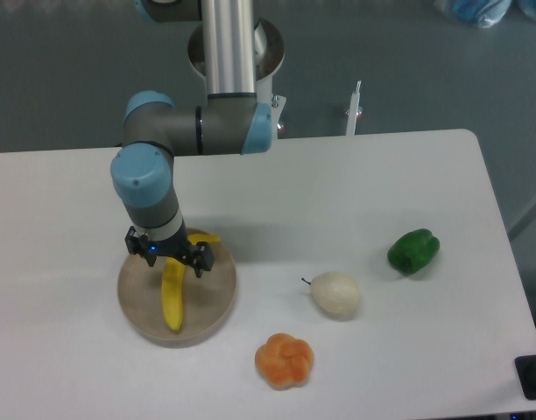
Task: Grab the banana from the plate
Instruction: 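Close the gripper on the banana's stem end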
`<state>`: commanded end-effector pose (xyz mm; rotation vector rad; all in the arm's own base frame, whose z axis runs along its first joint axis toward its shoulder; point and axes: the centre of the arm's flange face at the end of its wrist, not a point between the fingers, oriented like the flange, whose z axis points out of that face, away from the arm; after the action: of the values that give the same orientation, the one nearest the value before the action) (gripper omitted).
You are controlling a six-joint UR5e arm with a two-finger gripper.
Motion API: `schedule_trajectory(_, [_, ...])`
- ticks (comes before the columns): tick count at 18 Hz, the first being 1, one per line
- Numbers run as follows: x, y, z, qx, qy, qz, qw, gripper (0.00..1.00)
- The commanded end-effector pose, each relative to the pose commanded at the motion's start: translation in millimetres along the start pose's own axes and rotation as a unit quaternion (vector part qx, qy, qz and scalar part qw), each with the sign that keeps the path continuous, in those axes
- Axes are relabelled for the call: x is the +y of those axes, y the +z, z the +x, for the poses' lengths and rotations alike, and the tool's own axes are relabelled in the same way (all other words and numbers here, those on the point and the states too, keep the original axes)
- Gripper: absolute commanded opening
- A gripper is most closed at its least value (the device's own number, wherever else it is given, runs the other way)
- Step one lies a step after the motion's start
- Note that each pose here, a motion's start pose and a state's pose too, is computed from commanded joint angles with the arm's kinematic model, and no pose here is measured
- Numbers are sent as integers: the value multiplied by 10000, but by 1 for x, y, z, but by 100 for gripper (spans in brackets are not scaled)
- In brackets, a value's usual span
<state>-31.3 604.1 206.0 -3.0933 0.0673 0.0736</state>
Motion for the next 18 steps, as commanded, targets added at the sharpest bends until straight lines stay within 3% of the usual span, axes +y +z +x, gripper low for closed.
schedule_trajectory(7, [-2,14,1,12,18,-61,10000,100])
schedule_trajectory(8, [-2,14,0,12,10,-61,10000,85])
schedule_trajectory(9, [-2,13,1,10,25,-53,10000,53])
schedule_trajectory(10, [-2,13,1,10,63,-53,10000,33])
schedule_trajectory(11, [-2,13,1,10,78,-53,10000,22])
schedule_trajectory(13, [-3,12,0,15,94,-43,9999,13])
schedule_trajectory(18, [-5,3,-2,-5,76,38,10000,13])
